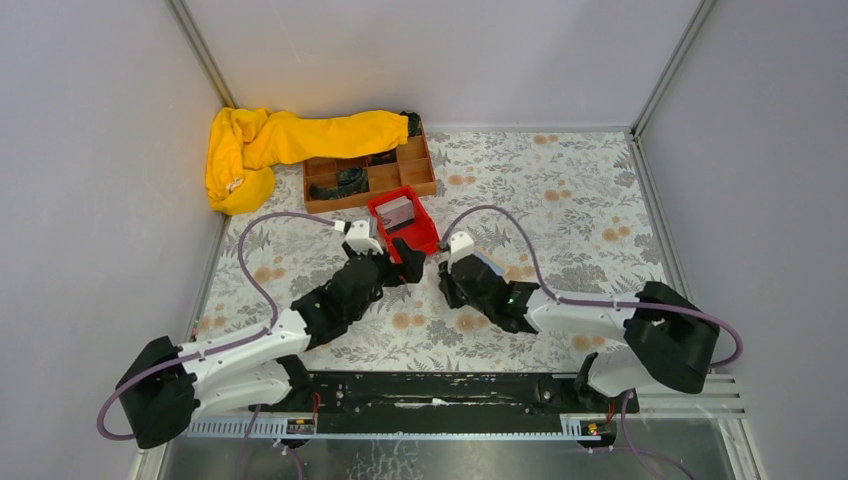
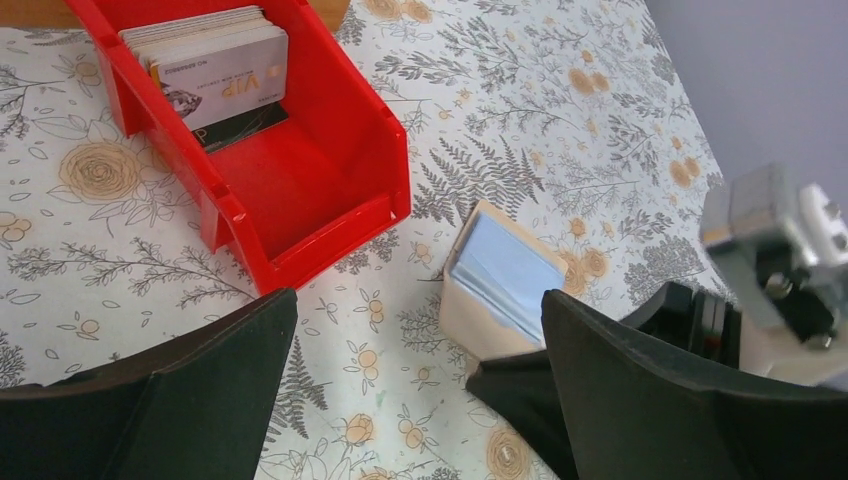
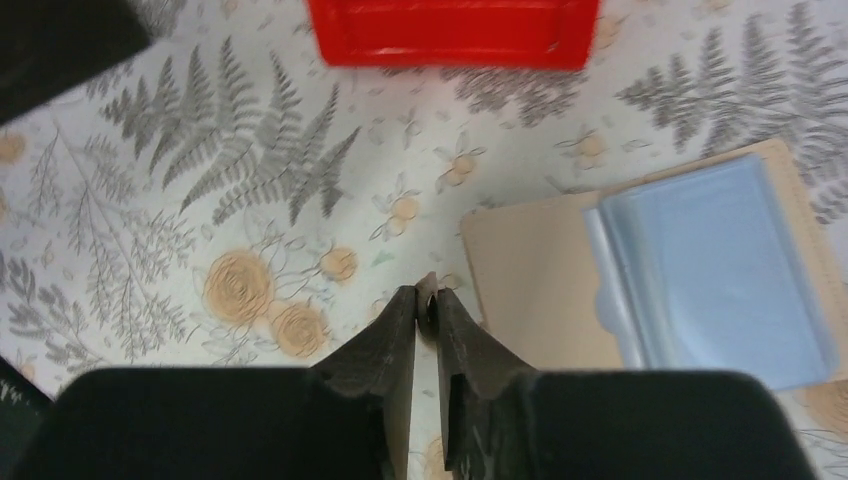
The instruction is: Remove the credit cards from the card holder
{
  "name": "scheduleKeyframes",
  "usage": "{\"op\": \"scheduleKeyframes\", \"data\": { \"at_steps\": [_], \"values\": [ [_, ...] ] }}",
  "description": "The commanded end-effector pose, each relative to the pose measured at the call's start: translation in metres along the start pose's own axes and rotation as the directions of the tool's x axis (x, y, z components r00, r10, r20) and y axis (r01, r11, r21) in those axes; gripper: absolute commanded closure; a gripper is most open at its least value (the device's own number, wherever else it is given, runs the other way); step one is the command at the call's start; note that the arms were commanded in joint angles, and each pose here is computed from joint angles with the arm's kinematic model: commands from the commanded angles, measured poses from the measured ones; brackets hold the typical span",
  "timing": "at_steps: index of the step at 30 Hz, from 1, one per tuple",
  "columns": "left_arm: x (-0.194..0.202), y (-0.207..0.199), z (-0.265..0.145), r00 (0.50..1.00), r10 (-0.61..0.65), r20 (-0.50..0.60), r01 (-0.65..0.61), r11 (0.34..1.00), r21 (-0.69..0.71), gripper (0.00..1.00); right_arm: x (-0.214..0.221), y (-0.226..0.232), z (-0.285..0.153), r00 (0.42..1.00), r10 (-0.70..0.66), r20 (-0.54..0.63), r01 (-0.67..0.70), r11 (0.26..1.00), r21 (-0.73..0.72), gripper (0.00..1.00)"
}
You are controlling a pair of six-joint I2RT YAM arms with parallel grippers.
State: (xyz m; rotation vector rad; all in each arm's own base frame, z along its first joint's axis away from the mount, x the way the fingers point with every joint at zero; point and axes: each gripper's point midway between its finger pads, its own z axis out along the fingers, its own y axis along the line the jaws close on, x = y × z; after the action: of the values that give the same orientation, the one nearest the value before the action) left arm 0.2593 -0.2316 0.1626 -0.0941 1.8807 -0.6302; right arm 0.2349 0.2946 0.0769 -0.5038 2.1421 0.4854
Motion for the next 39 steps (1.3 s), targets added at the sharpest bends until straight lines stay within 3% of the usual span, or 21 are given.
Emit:
{"op": "scheduleKeyframes", "data": {
  "at_steps": [1, 3, 5, 9, 12, 13, 15, 16, 17, 19, 22, 24, 28, 32, 39],
  "values": [
    [0.007, 0.015, -0.004, 1.000, -0.007, 0.005, 0.007, 0.999, -0.047, 0.00, -0.022, 0.036, 0.003, 0.997, 0.014, 0.078, -0.010, 0.999, -0.043, 0.67],
    [0.012, 0.021, -0.005, 1.000, -0.012, 0.006, 0.012, 0.998, -0.057, 0.00, -0.021, 0.039, 0.004, 0.997, 0.004, 0.081, 0.000, 0.999, -0.051, 0.50],
    [0.015, 0.024, -0.006, 1.000, -0.008, 0.003, 0.009, 0.998, -0.061, 0.00, -0.026, 0.037, -0.001, 0.995, 0.001, 0.102, 0.004, 0.999, -0.045, 0.40],
    [0.013, 0.029, -0.011, 1.000, 0.024, 0.012, -0.023, 0.998, -0.066, 0.00, -0.047, 0.019, -0.018, 0.984, -0.044, 0.175, 0.040, 0.999, 0.026, 0.38],
    [0.002, 0.028, -0.013, 0.999, 0.013, 0.053, -0.010, 0.998, -0.059, 0.00, -0.067, -0.007, -0.032, 0.965, -0.104, 0.242, 0.065, 0.985, 0.161, 0.41],
    [-0.002, 0.028, -0.012, 0.998, 0.006, 0.070, -0.002, 0.998, -0.063, 0.00, -0.073, -0.017, -0.036, 0.958, -0.106, 0.266, 0.051, 0.977, 0.207, 0.38],
    [-0.008, 0.020, -0.007, 0.997, 0.017, 0.071, -0.014, 0.999, -0.045, 0.00, -0.078, -0.034, -0.037, 0.957, -0.075, 0.281, 0.008, 0.972, 0.233, 0.16],
    [-0.010, 0.014, -0.002, 0.998, 0.031, 0.054, -0.029, 0.999, -0.039, 0.00, -0.080, -0.048, -0.035, 0.962, -0.032, 0.272, -0.031, 0.973, 0.227, 0.15],
    [-0.011, 0.005, 0.002, 0.998, 0.044, 0.035, -0.043, 0.999, -0.025, 0.00, -0.080, -0.057, -0.033, 0.965, 0.018, 0.263, -0.076, 0.975, 0.210, 0.17],
    [-0.009, -0.009, 0.014, 0.998, 0.063, -0.002, -0.063, 0.998, -0.001, 0.03, -0.075, -0.075, -0.030, 0.964, 0.090, 0.252, -0.145, 0.967, 0.208, 0.34],
    [-0.011, -0.030, 0.031, 0.998, 0.051, -0.027, -0.050, 0.999, 0.021, 0.08, -0.065, -0.108, -0.029, 0.961, 0.068, 0.267, -0.166, 0.917, 0.363, 0.75],
    [-0.017, -0.043, 0.041, 0.999, 0.039, -0.023, -0.038, 0.999, 0.035, 0.10, -0.057, -0.116, -0.026, 0.960, 0.085, 0.266, -0.191, 0.896, 0.401, 0.94],
    [-0.023, -0.058, 0.056, 0.999, 0.037, -0.009, -0.036, 0.998, 0.054, 0.14, -0.040, -0.118, -0.009, 0.957, 0.092, 0.275, -0.200, 0.897, 0.395, 0.99],
    [-0.003, -0.044, 0.061, 0.997, 0.071, -0.021, -0.070, 0.997, 0.042, 0.15, -0.010, -0.108, 0.013, 0.986, 0.087, 0.140, -0.132, 0.922, 0.364, 1.00],
    [0.022, -0.034, 0.062, 0.989, 0.132, -0.061, -0.130, 0.991, 0.035, 0.16, 0.003, -0.072, 0.028, 0.992, 0.099, 0.083, -0.111, 0.982, 0.155, 1.00]
  ]
}}
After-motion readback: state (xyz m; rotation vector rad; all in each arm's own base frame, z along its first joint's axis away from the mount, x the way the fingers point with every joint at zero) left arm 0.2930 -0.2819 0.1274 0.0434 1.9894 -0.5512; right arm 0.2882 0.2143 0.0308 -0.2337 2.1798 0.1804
